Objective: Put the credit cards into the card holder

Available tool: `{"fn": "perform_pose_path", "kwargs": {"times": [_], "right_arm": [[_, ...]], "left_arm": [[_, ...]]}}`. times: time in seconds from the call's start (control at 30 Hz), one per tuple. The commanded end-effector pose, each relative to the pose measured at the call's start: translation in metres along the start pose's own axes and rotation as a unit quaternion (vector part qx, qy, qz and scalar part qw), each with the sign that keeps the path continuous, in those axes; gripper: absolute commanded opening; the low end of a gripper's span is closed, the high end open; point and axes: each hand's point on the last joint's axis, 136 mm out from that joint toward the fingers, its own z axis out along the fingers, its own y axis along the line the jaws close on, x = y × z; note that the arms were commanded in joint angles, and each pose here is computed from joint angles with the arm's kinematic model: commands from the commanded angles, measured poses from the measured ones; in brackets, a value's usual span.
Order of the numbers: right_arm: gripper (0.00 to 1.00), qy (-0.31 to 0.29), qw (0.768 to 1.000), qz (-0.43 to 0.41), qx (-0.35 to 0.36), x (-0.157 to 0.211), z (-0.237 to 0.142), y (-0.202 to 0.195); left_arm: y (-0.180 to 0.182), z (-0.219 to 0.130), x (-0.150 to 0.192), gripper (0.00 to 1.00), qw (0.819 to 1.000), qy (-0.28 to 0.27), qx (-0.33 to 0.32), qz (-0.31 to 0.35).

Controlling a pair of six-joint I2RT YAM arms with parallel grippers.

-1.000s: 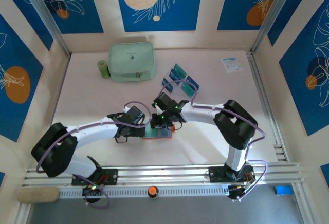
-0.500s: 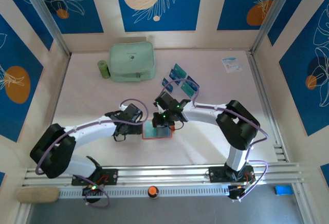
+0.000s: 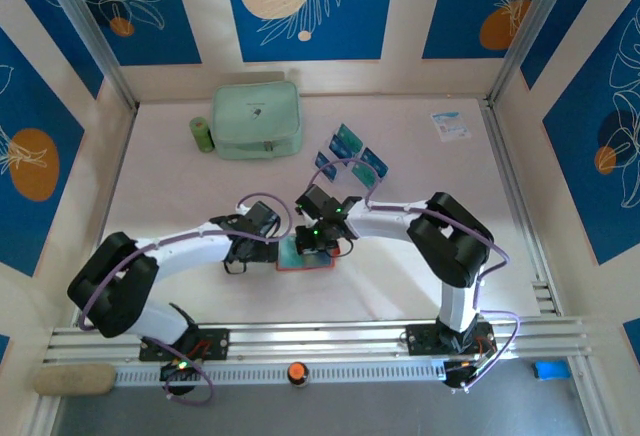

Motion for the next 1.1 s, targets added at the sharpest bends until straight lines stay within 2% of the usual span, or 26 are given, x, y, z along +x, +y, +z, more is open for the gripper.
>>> {"fn": "perform_pose_path", "kwargs": {"times": [0.0,0.4,0.53,0.73,1.07], "right_arm": [[0.00,0.023,1.000,-0.009,0.017,0.011,0.011,-0.002],[0.00,0.018,1.000,-0.011,0.014,0.006,0.007,0.005],[0.00,0.002,1.000,-0.010,0.009,-0.001,-0.009,0.006],[0.00,-0.019,1.000,-0.007,0.007,-0.011,-0.026,0.003],[0.00,-0.017,1.000,-0.002,0.010,-0.014,-0.023,-0.002]], "left_arm": [[-0.005,0.005,-0.002,1.00,1.000,0.006,0.009,0.002],[-0.001,0.002,0.000,1.00,1.000,0.003,0.004,-0.002],[0.016,-0.012,-0.007,1.00,0.999,-0.027,-0.024,-0.025],[0.025,-0.030,-0.019,1.00,0.997,-0.066,-0.030,-0.040],[0.018,-0.026,-0.018,1.00,0.998,-0.056,-0.018,-0.036]]}}
